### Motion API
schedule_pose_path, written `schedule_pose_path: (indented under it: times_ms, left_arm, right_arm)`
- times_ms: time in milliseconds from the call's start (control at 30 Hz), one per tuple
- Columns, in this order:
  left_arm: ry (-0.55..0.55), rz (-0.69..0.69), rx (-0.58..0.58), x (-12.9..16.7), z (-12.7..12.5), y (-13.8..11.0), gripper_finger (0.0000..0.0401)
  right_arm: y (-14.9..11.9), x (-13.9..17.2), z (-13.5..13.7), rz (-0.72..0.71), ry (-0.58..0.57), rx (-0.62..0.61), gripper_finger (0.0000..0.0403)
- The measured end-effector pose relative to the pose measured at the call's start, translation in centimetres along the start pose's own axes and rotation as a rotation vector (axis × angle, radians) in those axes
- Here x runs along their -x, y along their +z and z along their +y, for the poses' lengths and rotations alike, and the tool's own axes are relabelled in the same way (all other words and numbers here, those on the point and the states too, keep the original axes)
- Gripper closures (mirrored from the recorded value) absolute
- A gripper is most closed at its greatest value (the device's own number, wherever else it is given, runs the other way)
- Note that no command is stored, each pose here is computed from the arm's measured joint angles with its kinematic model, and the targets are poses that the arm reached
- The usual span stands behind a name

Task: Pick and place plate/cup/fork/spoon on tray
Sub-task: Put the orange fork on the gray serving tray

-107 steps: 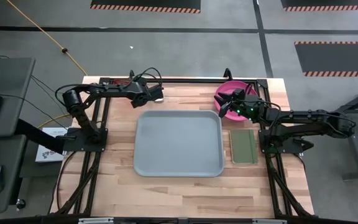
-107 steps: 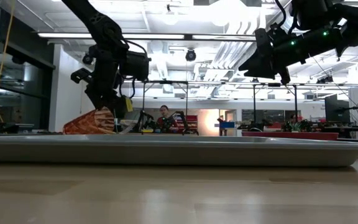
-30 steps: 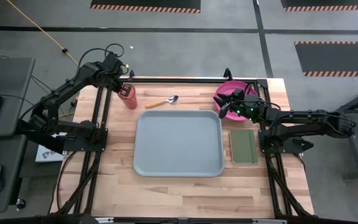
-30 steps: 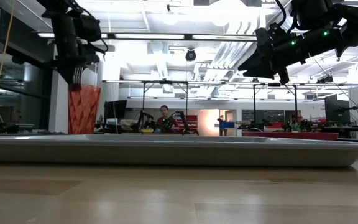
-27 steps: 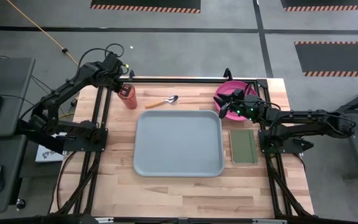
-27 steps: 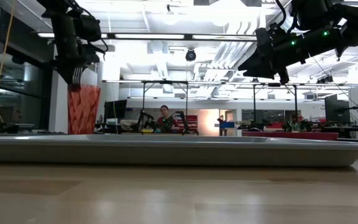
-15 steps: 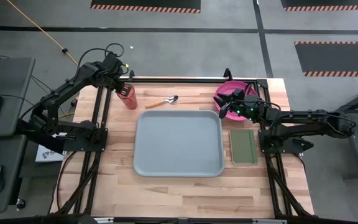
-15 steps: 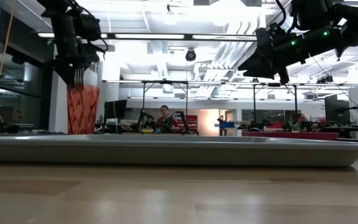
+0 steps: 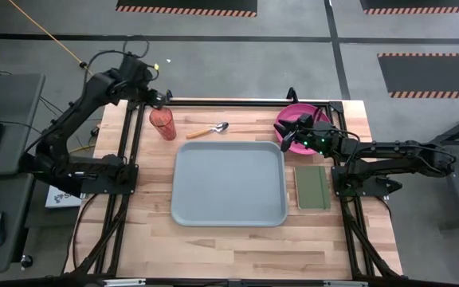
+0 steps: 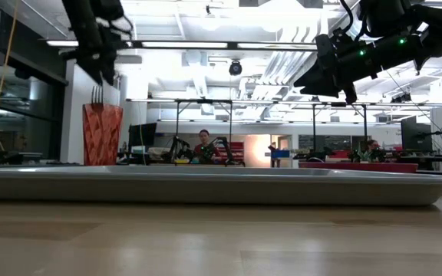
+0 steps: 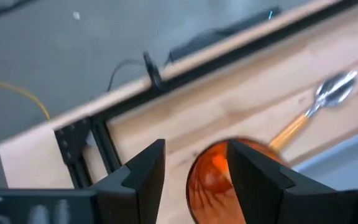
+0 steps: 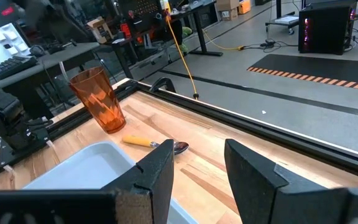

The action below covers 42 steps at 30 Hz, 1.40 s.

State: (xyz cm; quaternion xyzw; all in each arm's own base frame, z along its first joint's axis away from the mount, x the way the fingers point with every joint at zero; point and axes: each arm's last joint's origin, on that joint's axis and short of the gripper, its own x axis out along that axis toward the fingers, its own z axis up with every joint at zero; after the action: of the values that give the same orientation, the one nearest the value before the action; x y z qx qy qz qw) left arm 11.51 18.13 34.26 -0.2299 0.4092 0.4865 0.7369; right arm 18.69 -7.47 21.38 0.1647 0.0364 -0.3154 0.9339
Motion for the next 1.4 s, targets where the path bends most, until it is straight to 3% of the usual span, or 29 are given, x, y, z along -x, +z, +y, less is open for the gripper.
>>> schedule_pose_path:
  times_ms: [167, 333, 433, 533, 733, 1233, 1400]
  left_arm:
    - [-0.158, -0.092, -0.104, 2.9, -0.7, -0.3, 0.0240]
    - [-0.430, -0.080, -0.299, 5.5, -2.1, -2.6, 0.0240]
    - [-0.494, -0.065, -0.346, 6.6, -2.5, -3.9, 0.0240]
    - [-0.451, -0.053, -0.400, 6.5, -2.8, -5.2, 0.0240]
    - [-0.211, -0.005, -0.568, 4.3, -3.0, -7.1, 0.0240]
    - [-0.196, 0.003, -0.768, 1.8, -4.2, -6.3, 0.0240]
    - [-0.111, 0.007, -0.847, 1.4, -4.2, -5.9, 0.0240]
  right_arm:
    - [0.0, 0.0, 0.0, 0.000, 0.000, 0.000, 0.0268]
    - [0.0, 0.0, 0.0, 0.000, 0.000, 0.000, 0.0268]
    - [0.0, 0.0, 0.0, 0.000, 0.000, 0.000, 0.0268]
    - [0.0, 0.0, 0.0, 0.000, 0.000, 0.000, 0.0268]
    - [0.0, 0.0, 0.0, 0.000, 0.001, 0.000, 0.0268]
    - [0.0, 0.0, 0.0, 0.000, 0.000, 0.000, 0.0268]
    - [0.0, 0.0, 0.0, 0.003, -0.001, 0.001, 0.0268]
